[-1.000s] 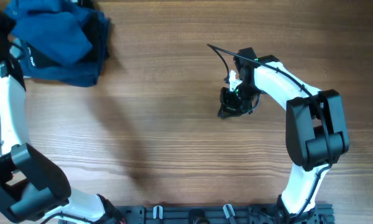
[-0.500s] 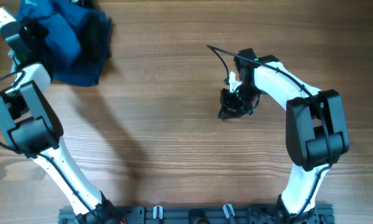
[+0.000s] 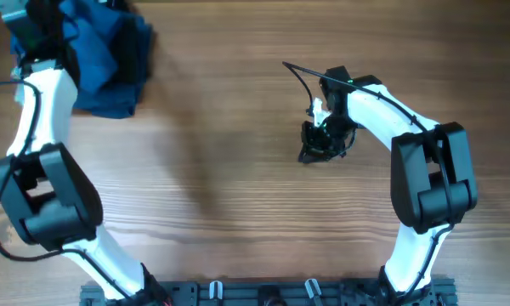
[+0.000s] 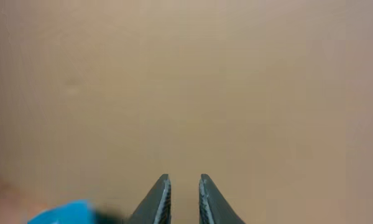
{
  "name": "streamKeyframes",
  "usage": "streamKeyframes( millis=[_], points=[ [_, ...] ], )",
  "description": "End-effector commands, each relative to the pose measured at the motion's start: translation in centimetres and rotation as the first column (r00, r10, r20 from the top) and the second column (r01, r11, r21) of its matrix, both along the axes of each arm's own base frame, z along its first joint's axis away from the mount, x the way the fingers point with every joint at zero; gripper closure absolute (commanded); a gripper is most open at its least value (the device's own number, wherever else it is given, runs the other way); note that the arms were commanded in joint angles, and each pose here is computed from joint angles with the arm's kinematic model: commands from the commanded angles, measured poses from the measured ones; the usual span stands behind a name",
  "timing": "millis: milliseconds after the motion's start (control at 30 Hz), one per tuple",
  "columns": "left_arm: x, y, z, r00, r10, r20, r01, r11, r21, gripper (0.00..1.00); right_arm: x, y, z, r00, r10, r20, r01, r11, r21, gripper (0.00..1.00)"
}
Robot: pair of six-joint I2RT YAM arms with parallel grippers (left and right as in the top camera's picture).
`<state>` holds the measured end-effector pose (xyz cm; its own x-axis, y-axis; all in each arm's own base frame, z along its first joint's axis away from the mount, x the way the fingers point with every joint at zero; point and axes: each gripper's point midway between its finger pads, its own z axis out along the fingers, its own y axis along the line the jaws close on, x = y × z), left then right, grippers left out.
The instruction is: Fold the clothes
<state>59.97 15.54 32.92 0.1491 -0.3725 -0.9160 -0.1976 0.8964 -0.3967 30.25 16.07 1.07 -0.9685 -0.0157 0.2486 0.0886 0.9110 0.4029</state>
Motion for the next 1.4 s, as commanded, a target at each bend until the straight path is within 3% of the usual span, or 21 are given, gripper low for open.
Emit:
streamKeyframes(
  millis=[0, 333, 467, 533, 567, 600, 633, 767, 867, 933, 967, 1033, 1067, 1100, 1133, 1267, 1367],
  points=[
    [1.0, 1.7, -5.1, 0.992, 0.091, -0.085, -0.091, 0.996, 0.001, 0.84, -0.6, 0.1, 0.2, 0.999, 0.050, -0.004, -0.050, 0.999, 0.019, 0.88],
    [2.5, 4.0, -23.2, 0.926, 0.103, -0.364, -0.128, 0.991, -0.044, 0.79, -0.7, 0.1, 0.3, 0.999, 0.046, -0.009, -0.046, 0.999, 0.017, 0.88],
    [3.2, 1.6, -17.7, 0.960, 0.029, -0.278, -0.043, 0.998, -0.045, 0.68, -0.7, 0.1, 0.3, 0.999, 0.046, -0.011, -0.046, 0.999, 0.017, 0.88],
    [3.0, -1.2, -11.1, 0.980, -0.074, -0.184, 0.069, 0.997, -0.036, 0.42, -0.6, 0.1, 0.3, 0.999, 0.042, -0.009, -0.042, 0.999, 0.016, 0.90],
    [2.6, -2.5, -8.3, 0.981, -0.124, -0.150, 0.121, 0.992, -0.029, 0.34, -0.5, 0.1, 0.4, 0.999, 0.036, -0.007, -0.036, 0.999, 0.016, 0.90],
    [1.5, -4.6, -4.2, 0.973, -0.203, -0.105, 0.203, 0.979, -0.016, 0.10, -0.1, 0.2, 0.5, 1.000, 0.020, 0.004, -0.020, 1.000, 0.015, 0.90],
    [0.4, -6.0, -1.4, 0.965, -0.248, -0.082, 0.248, 0.969, -0.006, 0.00, 0.2, 0.2, 0.7, 1.000, 0.014, 0.017, -0.014, 1.000, 0.015, 0.90],
    [-6.6, -9.6, 7.8, 0.945, -0.318, -0.077, 0.319, 0.948, -0.004, 0.00, 1.3, -0.5, 3.7, 0.992, 0.011, 0.129, -0.011, 1.000, -0.008, 0.88],
    [-11.8, -11.4, 10.5, 0.924, -0.362, -0.124, 0.360, 0.932, -0.036, 0.00, 1.6, -1.1, 7.8, 0.971, 0.005, 0.238, -0.004, 1.000, -0.006, 0.83],
    [-16.2, -13.2, 11.5, 0.893, -0.417, -0.172, 0.410, 0.909, -0.076, 0.00, 1.2, -2.0, 11.5, 0.943, 0.004, 0.334, 0.005, 1.000, -0.024, 0.73],
    [-18.1, -14.0, 11.8, 0.880, -0.435, -0.190, 0.425, 0.900, -0.092, 0.00, 0.6, -2.5, 13.6, 0.924, 0.002, 0.383, 0.011, 0.999, -0.033, 0.67],
    [-21.8, -14.8, 11.5, 0.864, -0.441, -0.245, 0.420, 0.898, -0.134, 0.00, -0.9, -3.5, 17.2, 0.884, -0.003, 0.468, 0.027, 0.999, -0.044, 0.42],
    [-23.2, -15.0, 11.2, 0.855, -0.443, -0.269, 0.417, 0.897, -0.149, 0.00, -1.6, -3.8, 18.6, 0.864, -0.007, 0.504, 0.034, 0.998, -0.045, 0.37],
    [-24.5, -15.3, 10.7, 0.845, -0.445, -0.296, 0.412, 0.895, -0.171, 0.00, -2.4, -4.3, 20.1, 0.839, -0.009, 0.543, 0.040, 0.998, -0.045, 0.14],
    [-26.3, -15.7, 9.9, 0.827, -0.450, -0.338, 0.405, 0.893, -0.197, 0.00, -3.7, -4.8, 22.2, 0.802, -0.016, 0.598, 0.049, 0.998, -0.038, 0.01],
    [-31.6, -18.6, 7.4, 0.725, -0.507, -0.466, 0.500, 0.853, -0.150, 0.00, -8.3, -6.7, 27.6, 0.668, -0.069, 0.741, 0.101, 0.995, 0.002, 0.01],
    [-35.3, -21.8, 5.9, 0.664, -0.592, -0.457, 0.596, 0.788, -0.154, 0.00, -12.2, -8.1, 30.1, 0.574, -0.128, 0.809, 0.144, 0.988, 0.054, 0.01]
  ],
)
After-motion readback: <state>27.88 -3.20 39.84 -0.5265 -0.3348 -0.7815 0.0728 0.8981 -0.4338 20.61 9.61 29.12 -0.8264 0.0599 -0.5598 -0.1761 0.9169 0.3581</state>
